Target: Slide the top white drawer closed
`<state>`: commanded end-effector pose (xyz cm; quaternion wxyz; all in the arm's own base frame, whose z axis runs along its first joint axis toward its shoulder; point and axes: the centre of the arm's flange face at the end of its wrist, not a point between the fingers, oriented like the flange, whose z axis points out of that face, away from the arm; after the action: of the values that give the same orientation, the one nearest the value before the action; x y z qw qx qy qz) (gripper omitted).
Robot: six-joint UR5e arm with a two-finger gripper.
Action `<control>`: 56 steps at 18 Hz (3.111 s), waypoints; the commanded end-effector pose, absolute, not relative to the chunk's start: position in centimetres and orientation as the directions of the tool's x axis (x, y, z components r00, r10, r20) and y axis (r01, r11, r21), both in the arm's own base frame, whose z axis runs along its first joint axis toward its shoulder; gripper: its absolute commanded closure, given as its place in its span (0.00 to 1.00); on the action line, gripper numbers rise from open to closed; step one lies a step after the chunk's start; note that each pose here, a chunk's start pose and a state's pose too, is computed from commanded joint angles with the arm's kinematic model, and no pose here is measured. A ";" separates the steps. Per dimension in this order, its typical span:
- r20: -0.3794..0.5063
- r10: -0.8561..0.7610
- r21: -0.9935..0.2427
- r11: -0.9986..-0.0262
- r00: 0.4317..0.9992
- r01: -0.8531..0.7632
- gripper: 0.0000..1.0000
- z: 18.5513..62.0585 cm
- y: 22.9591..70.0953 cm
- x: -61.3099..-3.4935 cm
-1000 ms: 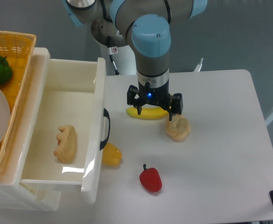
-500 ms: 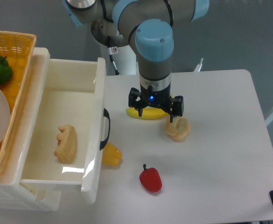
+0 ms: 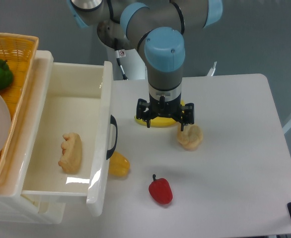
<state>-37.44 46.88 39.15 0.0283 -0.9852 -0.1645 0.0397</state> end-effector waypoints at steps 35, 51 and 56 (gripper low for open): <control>0.210 0.418 -0.025 -0.901 0.884 0.432 0.00 28.5 51.1 -39.5; 0.265 0.395 -0.054 -0.905 0.880 0.422 0.00 28.9 52.3 -38.0; 0.272 0.379 -0.067 -0.909 0.884 0.411 0.00 29.5 52.9 -37.0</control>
<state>-37.05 52.91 29.47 0.0613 -0.9687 -0.2039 -0.1275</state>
